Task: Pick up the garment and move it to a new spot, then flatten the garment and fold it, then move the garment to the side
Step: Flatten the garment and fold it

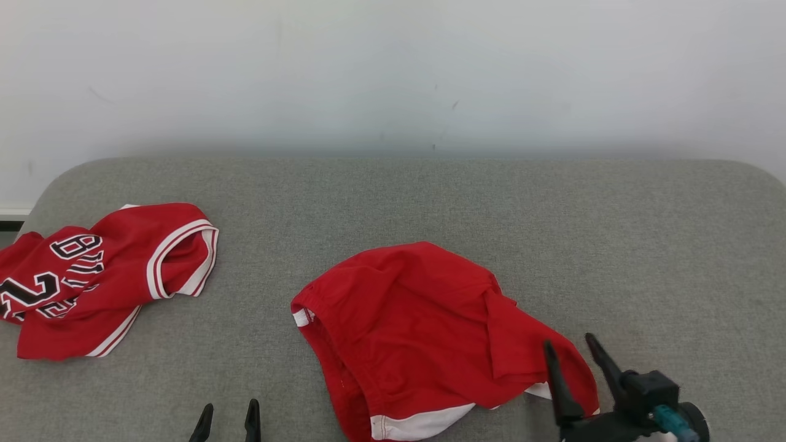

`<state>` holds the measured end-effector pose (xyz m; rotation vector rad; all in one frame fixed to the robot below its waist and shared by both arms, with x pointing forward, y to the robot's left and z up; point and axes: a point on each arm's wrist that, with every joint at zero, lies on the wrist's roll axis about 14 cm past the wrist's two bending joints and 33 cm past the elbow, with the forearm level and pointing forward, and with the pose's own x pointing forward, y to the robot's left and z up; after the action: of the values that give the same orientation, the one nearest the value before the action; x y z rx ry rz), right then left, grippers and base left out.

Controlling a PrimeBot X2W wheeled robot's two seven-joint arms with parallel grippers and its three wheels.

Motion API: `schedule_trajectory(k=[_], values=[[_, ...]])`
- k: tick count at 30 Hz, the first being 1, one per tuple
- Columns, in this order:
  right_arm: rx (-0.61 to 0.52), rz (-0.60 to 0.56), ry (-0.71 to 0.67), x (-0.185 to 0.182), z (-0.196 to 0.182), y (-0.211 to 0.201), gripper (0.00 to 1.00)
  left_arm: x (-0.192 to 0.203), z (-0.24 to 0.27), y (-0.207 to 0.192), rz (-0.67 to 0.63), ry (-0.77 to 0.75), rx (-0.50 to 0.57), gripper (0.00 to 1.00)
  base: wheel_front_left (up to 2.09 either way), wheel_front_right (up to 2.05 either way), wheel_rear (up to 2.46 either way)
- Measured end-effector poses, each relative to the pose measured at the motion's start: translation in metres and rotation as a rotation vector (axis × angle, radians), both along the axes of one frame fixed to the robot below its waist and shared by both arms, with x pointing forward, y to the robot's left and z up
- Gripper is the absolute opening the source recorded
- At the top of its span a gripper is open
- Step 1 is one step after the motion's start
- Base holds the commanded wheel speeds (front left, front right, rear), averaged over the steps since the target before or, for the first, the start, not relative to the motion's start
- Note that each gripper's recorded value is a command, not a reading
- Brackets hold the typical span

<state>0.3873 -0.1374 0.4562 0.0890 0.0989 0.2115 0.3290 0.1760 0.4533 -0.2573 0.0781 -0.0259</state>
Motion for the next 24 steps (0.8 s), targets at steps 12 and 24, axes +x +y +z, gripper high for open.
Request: schedule_trajectory(k=[12,24], values=[[-0.148,0.207,0.065,-0.011,-0.029,0.051,1.00,0.001,-0.003,0.002,0.008,0.010,-0.004,1.00,0.00,0.00,0.00],[-0.220,0.165,0.039,0.016,-0.021,0.034,0.00,0.000,-0.004,0.006,0.022,0.016,-0.004,1.00,0.00,0.00,0.00]])
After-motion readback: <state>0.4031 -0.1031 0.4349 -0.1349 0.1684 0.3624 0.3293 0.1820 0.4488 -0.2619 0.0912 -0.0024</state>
